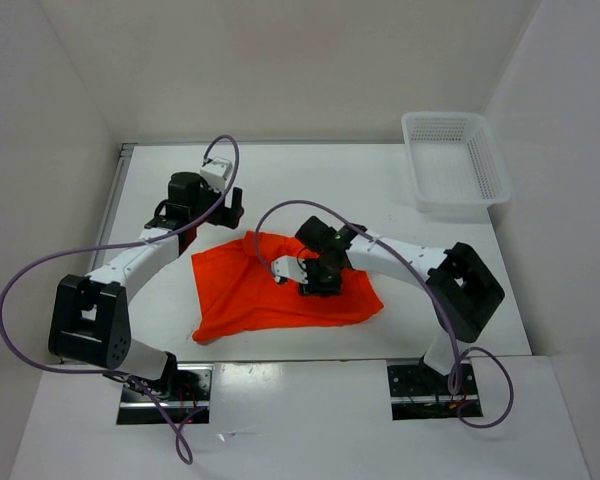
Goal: Fold and stack the shorts
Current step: Fold the shorts
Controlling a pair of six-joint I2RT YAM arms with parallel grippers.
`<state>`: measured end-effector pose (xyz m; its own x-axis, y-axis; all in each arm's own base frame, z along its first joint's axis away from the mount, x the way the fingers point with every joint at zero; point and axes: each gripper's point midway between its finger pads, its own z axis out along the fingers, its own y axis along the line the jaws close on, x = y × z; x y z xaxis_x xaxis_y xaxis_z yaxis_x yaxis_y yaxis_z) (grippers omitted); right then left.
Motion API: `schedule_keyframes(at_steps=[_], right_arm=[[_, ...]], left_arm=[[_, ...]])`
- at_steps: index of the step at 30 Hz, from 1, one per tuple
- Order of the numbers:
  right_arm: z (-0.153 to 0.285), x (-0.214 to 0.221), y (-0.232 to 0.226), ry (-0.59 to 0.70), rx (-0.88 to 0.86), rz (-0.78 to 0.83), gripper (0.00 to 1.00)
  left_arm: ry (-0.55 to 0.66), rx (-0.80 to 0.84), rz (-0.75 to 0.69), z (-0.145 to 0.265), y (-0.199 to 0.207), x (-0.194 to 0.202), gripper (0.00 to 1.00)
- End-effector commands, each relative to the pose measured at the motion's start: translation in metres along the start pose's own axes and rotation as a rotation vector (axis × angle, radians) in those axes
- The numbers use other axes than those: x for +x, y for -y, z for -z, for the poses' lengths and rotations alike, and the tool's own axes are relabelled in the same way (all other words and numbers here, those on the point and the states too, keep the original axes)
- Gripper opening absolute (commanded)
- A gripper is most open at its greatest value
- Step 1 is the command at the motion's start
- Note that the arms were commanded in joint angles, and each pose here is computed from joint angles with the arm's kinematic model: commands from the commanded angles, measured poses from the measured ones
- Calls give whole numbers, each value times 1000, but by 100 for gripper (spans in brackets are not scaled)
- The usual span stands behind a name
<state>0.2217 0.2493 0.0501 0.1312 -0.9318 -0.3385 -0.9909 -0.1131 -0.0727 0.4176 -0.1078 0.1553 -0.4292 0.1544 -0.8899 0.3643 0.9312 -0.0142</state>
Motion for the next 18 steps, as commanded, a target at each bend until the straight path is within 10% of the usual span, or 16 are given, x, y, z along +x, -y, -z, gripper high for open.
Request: schedule_keyframes(at_steps=[1, 11, 18], right_arm=[[38, -12, 41, 62, 168, -4, 51], [126, -62, 154, 607, 208, -583, 69], [63, -49, 177, 582, 140, -884, 80]], left_arm=[[36, 38, -10, 5, 7, -10, 93], [-2, 41, -3, 5, 8, 4, 93], [8, 49, -5, 9, 10, 2, 93]])
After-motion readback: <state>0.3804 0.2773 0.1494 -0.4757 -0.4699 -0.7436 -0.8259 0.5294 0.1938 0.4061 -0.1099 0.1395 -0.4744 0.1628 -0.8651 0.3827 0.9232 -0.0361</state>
